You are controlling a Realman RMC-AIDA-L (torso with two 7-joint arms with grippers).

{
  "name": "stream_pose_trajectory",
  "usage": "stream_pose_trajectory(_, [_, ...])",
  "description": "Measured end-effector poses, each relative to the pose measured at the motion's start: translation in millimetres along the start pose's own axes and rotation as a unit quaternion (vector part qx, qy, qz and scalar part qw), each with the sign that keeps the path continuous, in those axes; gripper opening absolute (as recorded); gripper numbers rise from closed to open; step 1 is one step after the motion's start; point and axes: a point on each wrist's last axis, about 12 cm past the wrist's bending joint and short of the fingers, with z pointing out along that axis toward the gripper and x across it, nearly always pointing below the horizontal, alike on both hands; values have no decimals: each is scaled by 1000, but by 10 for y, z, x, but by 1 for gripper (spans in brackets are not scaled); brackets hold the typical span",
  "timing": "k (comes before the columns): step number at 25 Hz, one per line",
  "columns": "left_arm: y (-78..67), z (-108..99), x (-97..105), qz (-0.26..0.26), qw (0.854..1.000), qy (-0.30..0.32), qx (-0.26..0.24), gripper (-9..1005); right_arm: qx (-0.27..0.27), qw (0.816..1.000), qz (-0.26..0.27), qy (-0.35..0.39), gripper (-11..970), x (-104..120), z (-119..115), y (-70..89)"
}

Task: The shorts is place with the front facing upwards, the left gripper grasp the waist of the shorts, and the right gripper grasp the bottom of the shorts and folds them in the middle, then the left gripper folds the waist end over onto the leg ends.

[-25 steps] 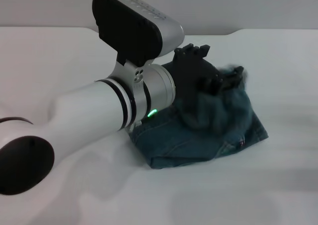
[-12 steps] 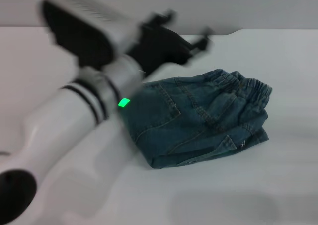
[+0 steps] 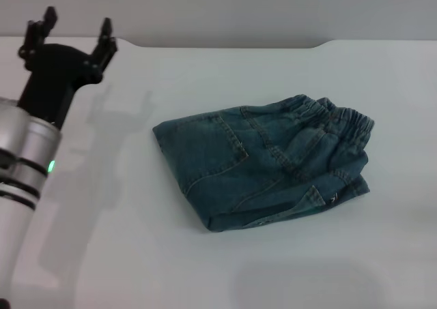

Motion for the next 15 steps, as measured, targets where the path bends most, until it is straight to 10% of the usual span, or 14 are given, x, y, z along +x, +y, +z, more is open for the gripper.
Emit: stream_pose_trajectory(15, [157,-94,319,-27,997,65,2,843,26,998,24,53,561,102,-139,-192])
